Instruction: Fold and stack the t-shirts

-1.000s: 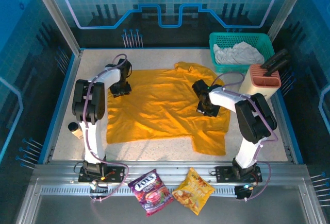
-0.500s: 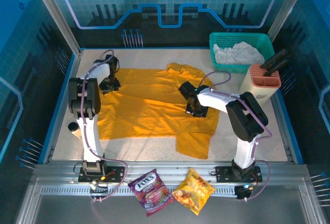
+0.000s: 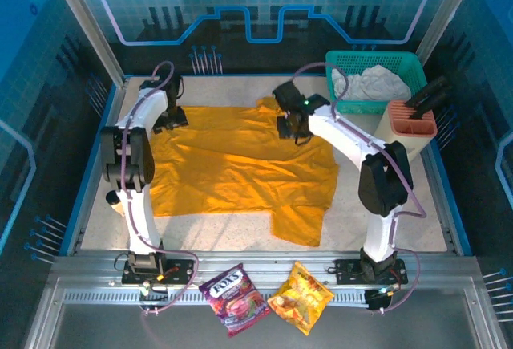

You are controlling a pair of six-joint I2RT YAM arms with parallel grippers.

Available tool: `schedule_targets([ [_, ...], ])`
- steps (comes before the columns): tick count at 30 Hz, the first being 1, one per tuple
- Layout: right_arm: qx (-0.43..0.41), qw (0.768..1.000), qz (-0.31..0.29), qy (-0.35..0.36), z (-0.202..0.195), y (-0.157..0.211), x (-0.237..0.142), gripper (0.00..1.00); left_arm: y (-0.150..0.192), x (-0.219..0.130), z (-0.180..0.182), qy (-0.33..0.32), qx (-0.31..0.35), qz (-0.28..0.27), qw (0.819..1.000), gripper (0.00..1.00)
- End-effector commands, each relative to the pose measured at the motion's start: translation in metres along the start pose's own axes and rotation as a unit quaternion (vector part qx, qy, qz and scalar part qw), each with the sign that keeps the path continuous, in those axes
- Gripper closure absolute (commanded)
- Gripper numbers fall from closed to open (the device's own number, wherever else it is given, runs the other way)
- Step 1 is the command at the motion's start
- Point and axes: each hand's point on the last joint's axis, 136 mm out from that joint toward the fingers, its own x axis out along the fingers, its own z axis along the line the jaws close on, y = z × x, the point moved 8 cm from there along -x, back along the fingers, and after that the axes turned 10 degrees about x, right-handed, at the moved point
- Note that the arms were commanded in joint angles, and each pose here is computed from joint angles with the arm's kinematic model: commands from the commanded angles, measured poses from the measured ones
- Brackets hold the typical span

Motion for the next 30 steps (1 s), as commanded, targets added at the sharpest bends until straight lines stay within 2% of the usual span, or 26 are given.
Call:
schedule_targets([
  [1, -0.135, 0.99, 0.035, -0.022, 0.005, -0.018, 0.026, 0.56, 0.003, -0.044, -0.017, 0.031, 0.026, -0.021, 0.999, 0.34],
  [7, -0.221, 0.975, 0.01, -0.026, 0.025, -0.066, 0.072, 0.44, 0.028, -0.027, -0.055, 0.074, 0.043, 0.007, 0.996, 0.41],
  [12, -0.224, 0.974, -0.016, -0.021, 0.021, -0.093, 0.111, 0.44, 0.048, -0.001, -0.087, 0.09, 0.056, 0.038, 0.994, 0.45],
  [17, -0.206, 0.978, -0.029, -0.011, 0.012, -0.097, 0.144, 0.45, 0.067, 0.019, -0.116, 0.087, 0.077, 0.061, 0.991, 0.46],
  [20, -0.193, 0.981, -0.015, -0.003, 0.008, -0.091, 0.158, 0.51, 0.077, 0.03, -0.125, 0.076, 0.085, 0.072, 0.991, 0.46],
  [25, -0.169, 0.985, 0.034, 0.007, 0.0, -0.069, 0.17, 0.7, 0.088, 0.045, -0.119, 0.04, 0.084, 0.085, 0.992, 0.46],
  [30, -0.14, 0.988, 0.058, 0.019, -0.012, -0.047, 0.155, 0.84, 0.101, 0.05, -0.106, 0.006, 0.09, 0.094, 0.991, 0.46],
])
